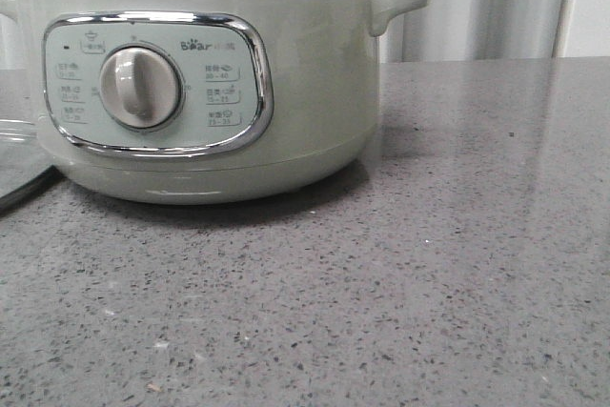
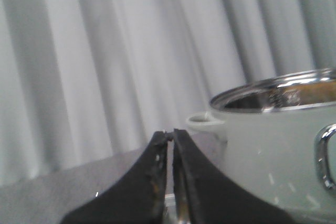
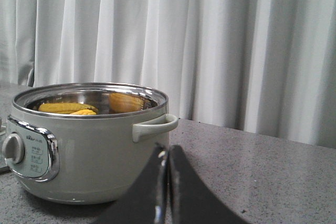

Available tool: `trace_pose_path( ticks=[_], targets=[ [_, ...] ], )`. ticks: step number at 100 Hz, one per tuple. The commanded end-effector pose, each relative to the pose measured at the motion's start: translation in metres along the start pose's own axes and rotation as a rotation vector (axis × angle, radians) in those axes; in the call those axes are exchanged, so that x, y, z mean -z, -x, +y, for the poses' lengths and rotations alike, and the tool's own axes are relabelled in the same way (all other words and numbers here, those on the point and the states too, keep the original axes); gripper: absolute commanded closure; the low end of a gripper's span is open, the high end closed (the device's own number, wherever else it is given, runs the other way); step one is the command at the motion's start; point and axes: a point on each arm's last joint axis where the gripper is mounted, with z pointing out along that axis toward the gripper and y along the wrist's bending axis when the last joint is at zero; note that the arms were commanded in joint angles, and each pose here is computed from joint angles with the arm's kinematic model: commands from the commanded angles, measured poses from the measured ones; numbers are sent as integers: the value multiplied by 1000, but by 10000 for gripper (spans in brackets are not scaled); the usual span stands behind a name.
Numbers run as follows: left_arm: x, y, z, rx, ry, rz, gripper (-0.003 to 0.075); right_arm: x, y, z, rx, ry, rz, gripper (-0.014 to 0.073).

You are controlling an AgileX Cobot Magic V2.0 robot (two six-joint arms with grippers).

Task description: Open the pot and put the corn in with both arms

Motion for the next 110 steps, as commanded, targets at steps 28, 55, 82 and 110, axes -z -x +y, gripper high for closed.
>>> trace_pose_path(
  ticks=[28,55,82,110],
  targets=[
    [9,-37,3,178,174,316,741,0,16,-1,19,-8,-101,669],
    [14,-50,-1,173,146,476,741,0,16,-1,19,-8,-101,669],
    [14,-50,-1,173,145,472,741,0,16,-1,19,-8,-101,669],
    [14,-50,-1,173,145,472,741,0,16,-1,19,-8,-101,669]
  ],
)
